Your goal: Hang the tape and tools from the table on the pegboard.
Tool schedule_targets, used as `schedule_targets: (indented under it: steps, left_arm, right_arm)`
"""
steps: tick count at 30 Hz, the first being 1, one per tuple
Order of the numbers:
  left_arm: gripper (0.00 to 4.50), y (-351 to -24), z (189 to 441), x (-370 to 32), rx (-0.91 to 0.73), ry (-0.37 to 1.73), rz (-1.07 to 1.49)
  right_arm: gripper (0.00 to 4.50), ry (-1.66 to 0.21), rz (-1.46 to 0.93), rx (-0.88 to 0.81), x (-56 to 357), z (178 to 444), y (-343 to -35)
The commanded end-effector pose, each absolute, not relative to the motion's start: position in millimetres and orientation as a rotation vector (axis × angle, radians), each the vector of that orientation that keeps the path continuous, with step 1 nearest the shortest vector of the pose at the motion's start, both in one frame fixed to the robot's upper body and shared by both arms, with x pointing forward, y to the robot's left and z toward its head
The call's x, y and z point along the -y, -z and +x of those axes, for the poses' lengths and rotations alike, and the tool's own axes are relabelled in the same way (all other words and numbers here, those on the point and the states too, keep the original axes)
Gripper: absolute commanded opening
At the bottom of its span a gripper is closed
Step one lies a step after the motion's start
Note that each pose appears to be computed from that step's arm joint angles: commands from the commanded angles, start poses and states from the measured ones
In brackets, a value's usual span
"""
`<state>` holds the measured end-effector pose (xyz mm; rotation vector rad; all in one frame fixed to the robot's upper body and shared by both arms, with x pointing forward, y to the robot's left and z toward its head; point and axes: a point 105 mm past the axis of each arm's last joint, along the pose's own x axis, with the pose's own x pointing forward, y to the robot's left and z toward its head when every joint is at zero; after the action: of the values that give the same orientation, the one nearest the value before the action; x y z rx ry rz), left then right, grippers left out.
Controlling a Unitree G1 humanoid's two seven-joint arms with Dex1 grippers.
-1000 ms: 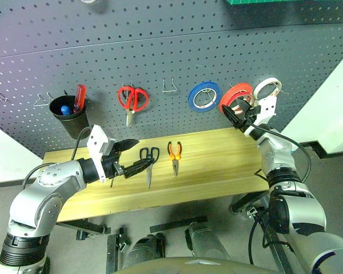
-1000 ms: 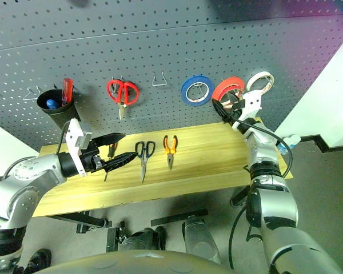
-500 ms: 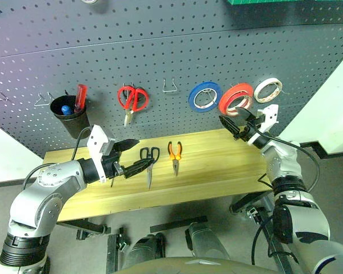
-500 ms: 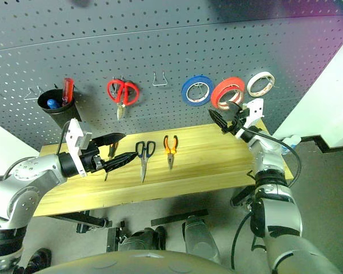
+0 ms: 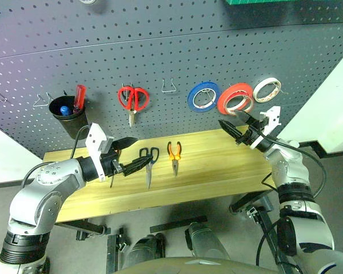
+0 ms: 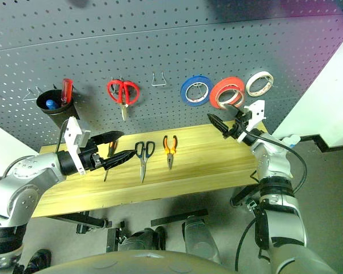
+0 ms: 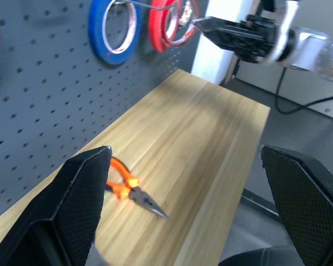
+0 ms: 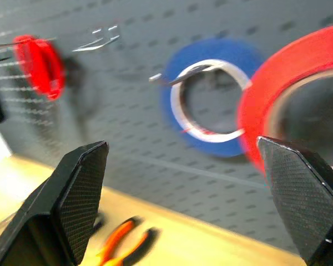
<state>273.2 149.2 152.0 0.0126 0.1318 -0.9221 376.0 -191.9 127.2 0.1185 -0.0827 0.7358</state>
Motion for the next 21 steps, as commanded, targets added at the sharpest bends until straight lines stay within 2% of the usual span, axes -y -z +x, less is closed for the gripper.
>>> schedule_targets:
  steps: [1, 9, 16, 21]
  left_arm:
    - [4.50, -161.8, 272.4, -157.3, -0.086, 0.885, 0.035]
    - [4.50, -157.9, 267.6, -161.7, -0.091, 0.847, 0.023]
    - [4.50, -157.0, 265.7, -165.6, -0.096, 0.821, 0.025]
    - [4.50, -156.3, 263.0, -170.5, -0.099, 0.808, 0.023]
  right_arm:
    - [4.48, -0.825, 0.136, 0.094, 178.1, 363.8, -139.9]
    - [4.48, -0.834, 0.207, 0.027, 154.9, 365.1, -134.4]
    - [4.48, -0.845, 0.156, -0.035, 144.7, 368.6, -121.2]
    - [4.48, -0.721, 0.104, -0.072, 132.0, 389.6, -113.6]
